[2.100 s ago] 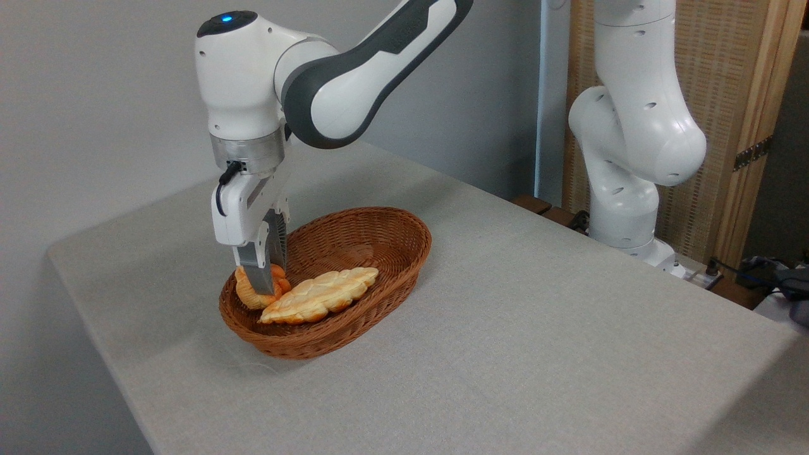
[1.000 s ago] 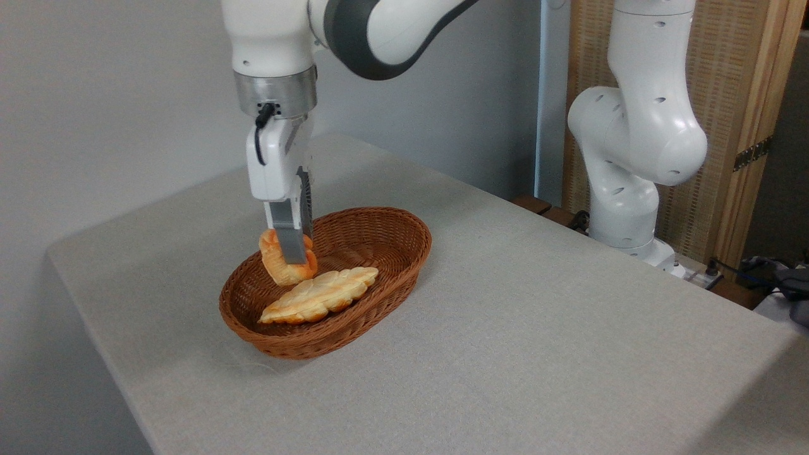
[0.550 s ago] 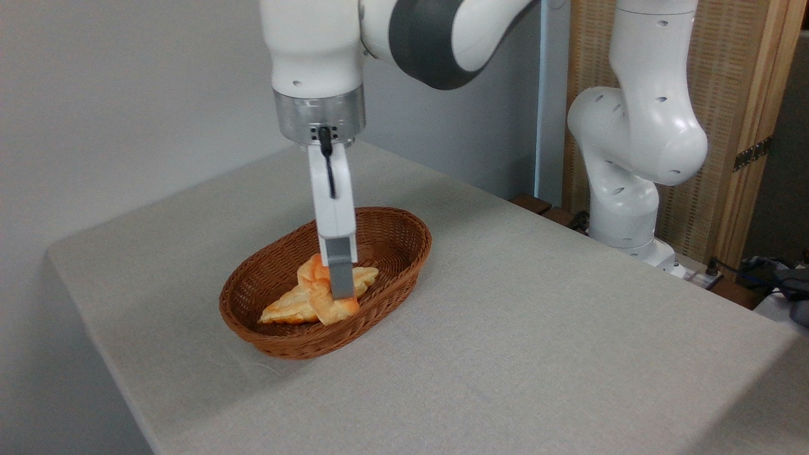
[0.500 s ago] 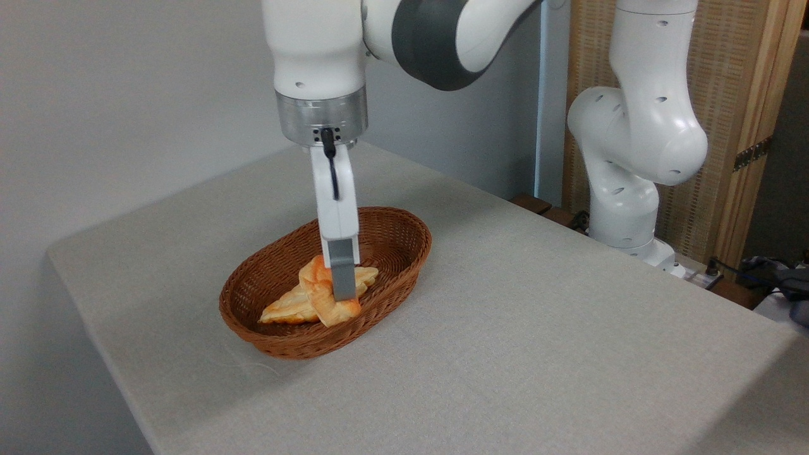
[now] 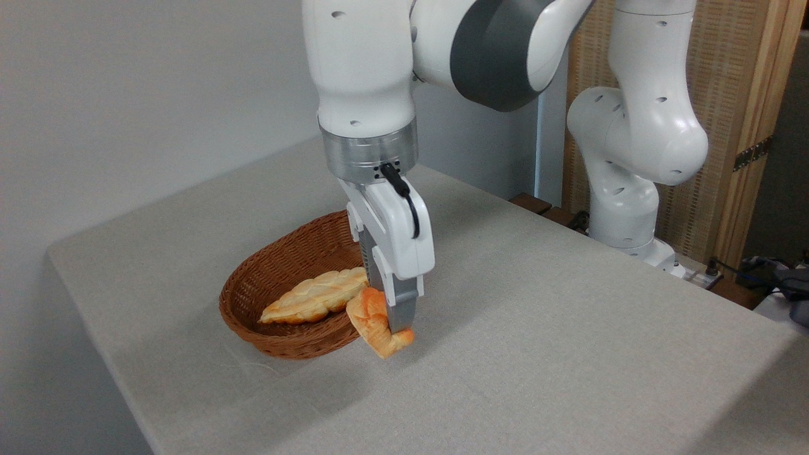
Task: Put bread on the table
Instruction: 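Carry the roll past the basket rim and lower it to the table, then open the gripper to release the roll and raise slightly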
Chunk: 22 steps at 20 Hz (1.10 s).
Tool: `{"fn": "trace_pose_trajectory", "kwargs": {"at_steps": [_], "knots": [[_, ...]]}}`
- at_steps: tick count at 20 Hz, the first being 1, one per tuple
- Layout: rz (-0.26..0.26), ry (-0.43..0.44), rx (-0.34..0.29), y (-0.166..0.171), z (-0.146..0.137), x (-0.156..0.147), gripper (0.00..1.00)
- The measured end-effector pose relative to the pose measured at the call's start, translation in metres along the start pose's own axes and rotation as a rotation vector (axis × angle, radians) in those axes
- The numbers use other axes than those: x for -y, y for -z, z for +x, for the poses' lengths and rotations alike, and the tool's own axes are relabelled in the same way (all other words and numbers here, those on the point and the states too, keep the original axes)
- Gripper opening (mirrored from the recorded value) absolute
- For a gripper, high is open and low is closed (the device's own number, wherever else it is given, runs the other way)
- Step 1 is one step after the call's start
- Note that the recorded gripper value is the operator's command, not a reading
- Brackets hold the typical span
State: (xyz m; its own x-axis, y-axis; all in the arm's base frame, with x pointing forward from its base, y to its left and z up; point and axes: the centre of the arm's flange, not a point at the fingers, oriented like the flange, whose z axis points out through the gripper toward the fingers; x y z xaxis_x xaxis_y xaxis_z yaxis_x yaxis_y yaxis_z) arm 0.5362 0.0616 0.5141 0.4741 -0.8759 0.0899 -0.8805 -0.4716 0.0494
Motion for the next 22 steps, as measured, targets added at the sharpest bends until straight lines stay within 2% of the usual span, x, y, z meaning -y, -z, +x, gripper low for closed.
{"fn": "trace_pose_trajectory", "kwargs": {"at_steps": [17, 22], "knots": [[-0.01, -0.01, 0.008, -0.006, 0.006, -0.001, 1.0], [0.011, -0.009, -0.005, 0.006, 0.009, -0.003, 1.0]]}}
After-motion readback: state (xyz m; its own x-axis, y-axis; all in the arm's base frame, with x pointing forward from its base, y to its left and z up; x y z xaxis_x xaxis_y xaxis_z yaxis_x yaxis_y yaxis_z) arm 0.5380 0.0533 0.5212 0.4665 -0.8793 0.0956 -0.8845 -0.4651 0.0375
